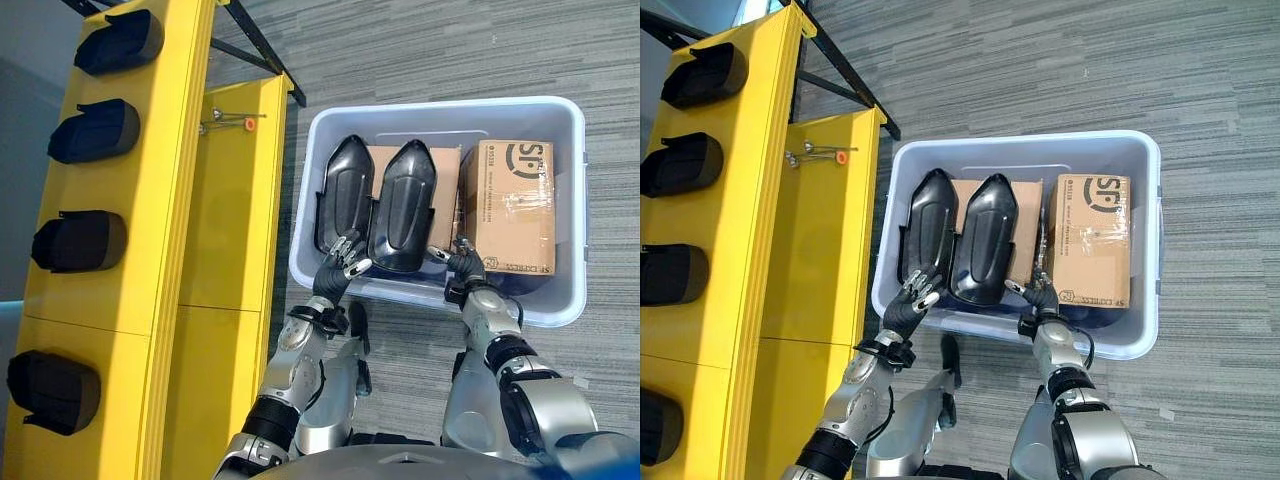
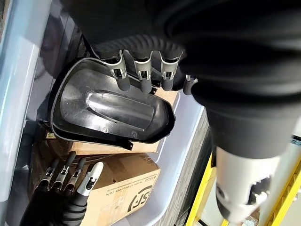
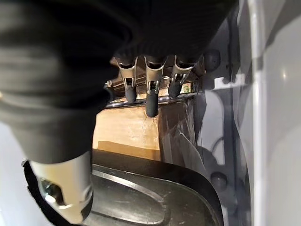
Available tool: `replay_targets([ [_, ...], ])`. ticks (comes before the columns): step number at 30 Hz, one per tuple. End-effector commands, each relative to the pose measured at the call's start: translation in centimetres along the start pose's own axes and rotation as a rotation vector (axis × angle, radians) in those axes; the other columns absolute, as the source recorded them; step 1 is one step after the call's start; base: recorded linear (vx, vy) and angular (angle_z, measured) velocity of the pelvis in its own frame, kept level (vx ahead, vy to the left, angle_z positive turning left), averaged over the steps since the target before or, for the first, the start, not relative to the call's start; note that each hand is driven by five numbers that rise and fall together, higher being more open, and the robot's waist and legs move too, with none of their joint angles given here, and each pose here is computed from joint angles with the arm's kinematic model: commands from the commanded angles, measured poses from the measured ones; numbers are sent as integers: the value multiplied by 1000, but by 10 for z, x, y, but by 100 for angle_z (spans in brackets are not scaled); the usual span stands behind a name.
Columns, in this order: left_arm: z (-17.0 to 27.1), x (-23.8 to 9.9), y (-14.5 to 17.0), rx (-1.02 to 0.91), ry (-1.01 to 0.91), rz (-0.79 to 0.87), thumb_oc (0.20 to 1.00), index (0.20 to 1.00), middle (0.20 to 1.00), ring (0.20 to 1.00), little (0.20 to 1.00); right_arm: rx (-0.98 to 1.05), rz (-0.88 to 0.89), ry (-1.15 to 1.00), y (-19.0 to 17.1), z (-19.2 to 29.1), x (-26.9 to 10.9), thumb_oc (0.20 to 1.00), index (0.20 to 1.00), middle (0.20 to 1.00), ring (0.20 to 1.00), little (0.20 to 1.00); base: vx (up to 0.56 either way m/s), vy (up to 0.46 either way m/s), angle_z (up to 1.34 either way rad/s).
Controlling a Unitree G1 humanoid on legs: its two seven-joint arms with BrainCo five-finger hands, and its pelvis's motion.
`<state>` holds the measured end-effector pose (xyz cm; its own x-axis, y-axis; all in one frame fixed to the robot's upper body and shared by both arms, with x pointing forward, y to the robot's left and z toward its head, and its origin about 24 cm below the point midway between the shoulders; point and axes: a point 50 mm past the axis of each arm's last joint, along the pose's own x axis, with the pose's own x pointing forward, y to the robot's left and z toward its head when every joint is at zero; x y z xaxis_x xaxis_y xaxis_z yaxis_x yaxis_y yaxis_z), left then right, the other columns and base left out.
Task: Move parts from the plastic box to the shelf.
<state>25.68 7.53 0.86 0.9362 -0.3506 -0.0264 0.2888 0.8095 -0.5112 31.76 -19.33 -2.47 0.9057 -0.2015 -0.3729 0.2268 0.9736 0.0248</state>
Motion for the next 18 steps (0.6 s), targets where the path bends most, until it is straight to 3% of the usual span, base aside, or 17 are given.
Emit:
replay_targets([
  [1, 32, 17, -57, -133, -211, -137, 1000, 1000, 1000, 1000, 1000, -11, 36, -64, 32, 30, 10, 1000, 1000, 1000, 1000, 1000, 1, 61, 9],
  [9, 41, 16, -64, -80, -236, -172, 1000, 1000, 1000, 1000, 1000, -8, -74, -20, 16, 33, 16, 1000, 1000, 1000, 1000, 1000, 3, 64, 13],
  [18, 44, 12, -64, -73, -249, -175, 1000, 1000, 1000, 1000, 1000, 23, -113, -22, 21, 40, 17, 1000, 1000, 1000, 1000, 1000, 16, 44, 5],
])
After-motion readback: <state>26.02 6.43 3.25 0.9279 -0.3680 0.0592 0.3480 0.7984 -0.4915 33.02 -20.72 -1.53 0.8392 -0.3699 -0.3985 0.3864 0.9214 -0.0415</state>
